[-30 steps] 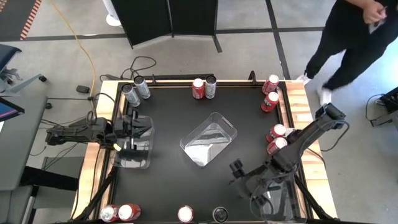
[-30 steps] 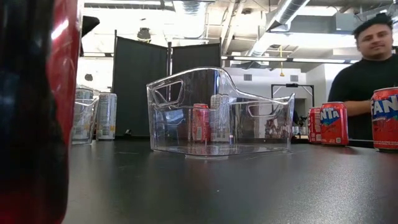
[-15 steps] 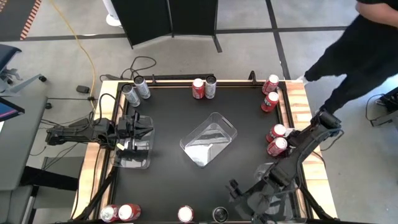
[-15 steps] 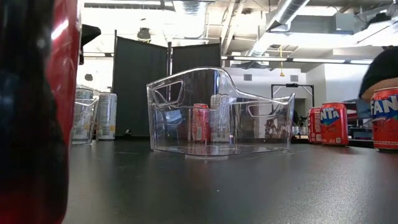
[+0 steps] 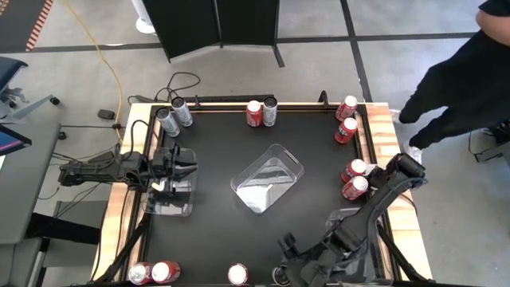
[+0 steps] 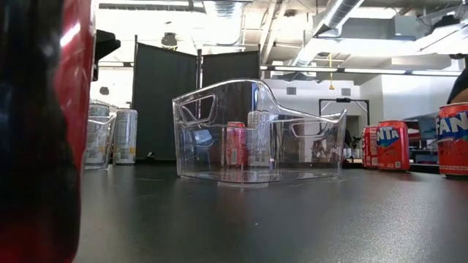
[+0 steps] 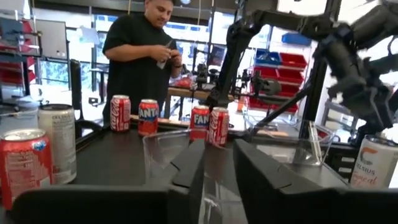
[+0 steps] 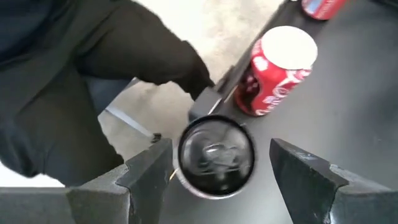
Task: Sort soda cans
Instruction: Put the white soda can into the middle transparent bin
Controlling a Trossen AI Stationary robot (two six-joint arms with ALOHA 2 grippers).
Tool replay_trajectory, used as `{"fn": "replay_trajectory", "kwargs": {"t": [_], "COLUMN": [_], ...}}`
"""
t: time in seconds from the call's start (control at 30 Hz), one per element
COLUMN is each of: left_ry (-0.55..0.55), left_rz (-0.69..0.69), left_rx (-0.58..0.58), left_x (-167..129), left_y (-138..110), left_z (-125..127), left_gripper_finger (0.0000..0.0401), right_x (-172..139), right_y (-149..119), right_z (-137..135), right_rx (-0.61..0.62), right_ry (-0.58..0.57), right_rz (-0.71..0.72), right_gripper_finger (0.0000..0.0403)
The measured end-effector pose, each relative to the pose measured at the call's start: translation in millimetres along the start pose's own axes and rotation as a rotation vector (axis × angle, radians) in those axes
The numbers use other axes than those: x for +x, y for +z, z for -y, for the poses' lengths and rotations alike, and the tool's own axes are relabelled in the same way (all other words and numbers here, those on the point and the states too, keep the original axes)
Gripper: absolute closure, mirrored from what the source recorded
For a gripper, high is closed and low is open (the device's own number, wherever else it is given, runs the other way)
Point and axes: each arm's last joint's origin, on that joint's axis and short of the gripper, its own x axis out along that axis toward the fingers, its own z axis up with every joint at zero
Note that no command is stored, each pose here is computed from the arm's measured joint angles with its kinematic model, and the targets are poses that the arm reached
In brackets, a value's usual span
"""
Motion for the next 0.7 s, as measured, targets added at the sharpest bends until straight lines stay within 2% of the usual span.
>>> {"fn": "replay_trajectory", "kwargs": {"t": [0.27,0.7], "left_ry": [0.002,0.003], "left_rz": [-0.039,-0.045], "left_rx": [0.012,0.01], "left_x": [-0.1,-0.1], "left_y": [-3.8,-4.4], "left_z": [-0.2,-0.3], "left_gripper_finger": [0.0301,0.0301], "right_x": [-1.0,-1.9], "right_y": [2.3,9.1], "right_z": [9.0,5.1], "right_rx": [0.054,0.103], "right_ry": [-0.012,-0.025], "right_rz": [-0.006,0.071], "right_gripper_finger": [0.0113,0.002]}}
